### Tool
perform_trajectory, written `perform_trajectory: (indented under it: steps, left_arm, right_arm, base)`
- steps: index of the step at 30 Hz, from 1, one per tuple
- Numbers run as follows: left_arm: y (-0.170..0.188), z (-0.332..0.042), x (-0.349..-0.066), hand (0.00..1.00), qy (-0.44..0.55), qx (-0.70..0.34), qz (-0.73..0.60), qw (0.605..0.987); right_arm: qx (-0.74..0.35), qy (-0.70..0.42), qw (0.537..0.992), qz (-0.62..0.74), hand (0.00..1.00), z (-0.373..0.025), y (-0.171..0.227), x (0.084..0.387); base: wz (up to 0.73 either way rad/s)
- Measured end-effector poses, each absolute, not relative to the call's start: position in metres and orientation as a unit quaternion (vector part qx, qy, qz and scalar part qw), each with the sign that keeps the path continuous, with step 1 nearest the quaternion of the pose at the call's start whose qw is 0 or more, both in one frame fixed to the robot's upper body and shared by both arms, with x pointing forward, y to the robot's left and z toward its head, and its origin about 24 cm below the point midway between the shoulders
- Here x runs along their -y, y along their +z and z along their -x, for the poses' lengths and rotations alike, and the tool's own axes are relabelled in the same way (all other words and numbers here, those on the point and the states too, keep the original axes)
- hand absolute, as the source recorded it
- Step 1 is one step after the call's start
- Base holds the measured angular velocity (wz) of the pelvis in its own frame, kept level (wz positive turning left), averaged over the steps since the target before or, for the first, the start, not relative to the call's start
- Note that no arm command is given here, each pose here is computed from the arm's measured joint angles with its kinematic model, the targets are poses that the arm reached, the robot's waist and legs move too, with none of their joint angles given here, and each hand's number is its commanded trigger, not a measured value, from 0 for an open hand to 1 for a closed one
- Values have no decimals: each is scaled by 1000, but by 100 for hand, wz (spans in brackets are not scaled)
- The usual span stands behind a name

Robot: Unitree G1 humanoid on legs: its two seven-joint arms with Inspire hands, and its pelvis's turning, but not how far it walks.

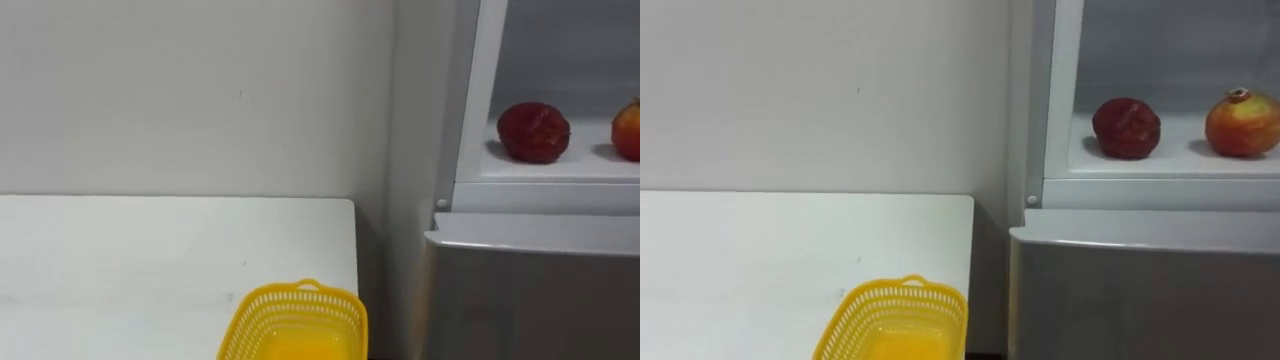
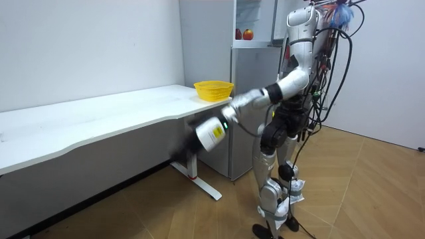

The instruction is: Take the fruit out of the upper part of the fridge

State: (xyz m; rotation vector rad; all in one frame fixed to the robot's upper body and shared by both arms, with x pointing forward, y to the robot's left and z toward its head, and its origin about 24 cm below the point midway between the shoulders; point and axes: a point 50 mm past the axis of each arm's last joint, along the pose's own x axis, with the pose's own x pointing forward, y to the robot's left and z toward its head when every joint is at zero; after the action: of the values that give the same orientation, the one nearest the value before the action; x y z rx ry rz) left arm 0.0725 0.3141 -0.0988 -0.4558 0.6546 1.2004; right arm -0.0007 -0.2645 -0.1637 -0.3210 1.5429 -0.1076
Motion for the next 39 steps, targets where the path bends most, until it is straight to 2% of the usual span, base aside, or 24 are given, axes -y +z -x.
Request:
perform_trajectory:
  steps: [6, 10, 17, 24, 31, 36, 39]
  left_arm:
    - [-148, -12, -278, 0, 511, -461, 226, 689]
    - [-160, 9, -259, 0, 463, -531, 216, 676]
    - [-166, 15, -243, 0, 369, -585, 201, 694]
    - [-169, -3, -235, 0, 241, -622, 117, 736]
    - [-168, -11, -239, 0, 156, -643, 6, 750]
    - [-164, -33, -243, 0, 89, -628, -81, 769]
    - [-164, -34, -244, 0, 82, -628, -94, 768]
  right_arm:
    - [-704, -45, 693, 151, 0, 5, -163, 265]
    - [-702, -41, 694, 154, 0, 3, -163, 265]
    - [-706, -11, 691, 153, 0, -1, -165, 261]
    - [-727, -4, 671, 145, 0, 9, -168, 252]
    - [-729, 10, 668, 150, 0, 8, -169, 247]
    - [-722, 28, 671, 163, 0, 4, -170, 244]
    - [-715, 33, 678, 168, 0, -1, -170, 243]
  base:
    - [0]
    - [0]
    - [-1]
    - [-1]
    - [-5]
    - [-5]
    - [-7]
